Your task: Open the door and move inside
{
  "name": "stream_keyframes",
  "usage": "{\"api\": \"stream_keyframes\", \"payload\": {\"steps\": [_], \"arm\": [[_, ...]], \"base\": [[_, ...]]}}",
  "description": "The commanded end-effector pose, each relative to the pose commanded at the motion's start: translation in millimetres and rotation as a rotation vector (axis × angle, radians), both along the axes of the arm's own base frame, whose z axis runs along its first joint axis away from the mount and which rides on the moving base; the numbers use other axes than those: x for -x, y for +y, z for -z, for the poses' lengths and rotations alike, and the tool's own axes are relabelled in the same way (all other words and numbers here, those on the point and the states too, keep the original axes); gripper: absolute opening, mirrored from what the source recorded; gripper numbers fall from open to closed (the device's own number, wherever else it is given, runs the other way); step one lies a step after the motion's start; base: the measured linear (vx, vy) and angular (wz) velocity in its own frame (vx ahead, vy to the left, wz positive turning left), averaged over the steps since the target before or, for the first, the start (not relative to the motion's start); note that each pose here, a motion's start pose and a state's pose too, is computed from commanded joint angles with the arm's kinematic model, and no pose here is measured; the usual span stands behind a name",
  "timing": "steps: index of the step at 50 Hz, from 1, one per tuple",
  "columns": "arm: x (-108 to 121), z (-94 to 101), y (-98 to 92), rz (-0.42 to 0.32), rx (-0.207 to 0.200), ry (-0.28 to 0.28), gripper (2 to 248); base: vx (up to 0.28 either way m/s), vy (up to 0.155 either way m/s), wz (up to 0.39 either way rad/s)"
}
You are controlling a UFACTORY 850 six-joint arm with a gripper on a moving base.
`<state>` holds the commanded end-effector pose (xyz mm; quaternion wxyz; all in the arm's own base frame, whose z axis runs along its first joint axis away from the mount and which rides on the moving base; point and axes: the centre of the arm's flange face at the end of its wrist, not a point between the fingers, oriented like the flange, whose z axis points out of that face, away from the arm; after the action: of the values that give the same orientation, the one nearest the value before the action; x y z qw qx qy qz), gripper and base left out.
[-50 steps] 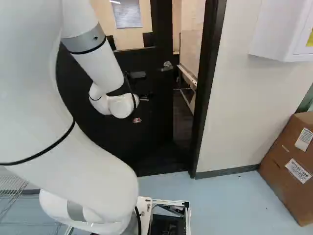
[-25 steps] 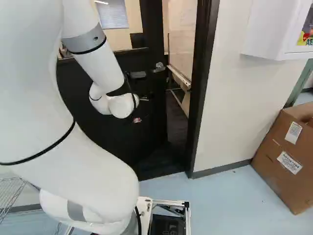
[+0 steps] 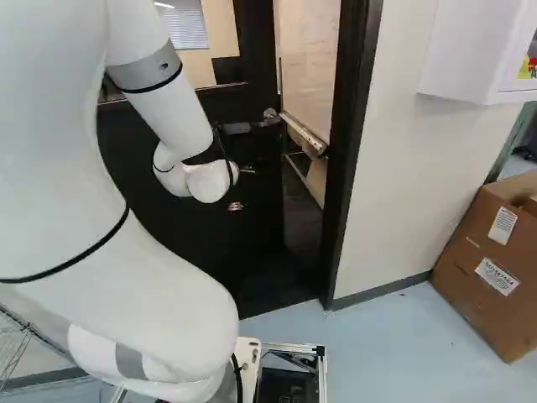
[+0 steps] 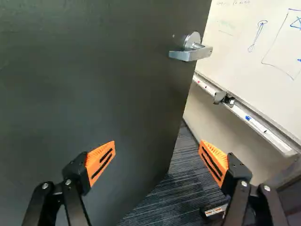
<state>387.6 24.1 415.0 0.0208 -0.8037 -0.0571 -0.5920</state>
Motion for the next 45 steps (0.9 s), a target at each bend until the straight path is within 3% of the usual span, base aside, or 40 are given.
{"api": "stream_keyframes", "payload": {"steps": [45], "arm": [[0.0, 0.0, 0.0, 0.000, 0.000, 0.000, 247]], "base": [[0.078, 0.076, -0.018]]}}
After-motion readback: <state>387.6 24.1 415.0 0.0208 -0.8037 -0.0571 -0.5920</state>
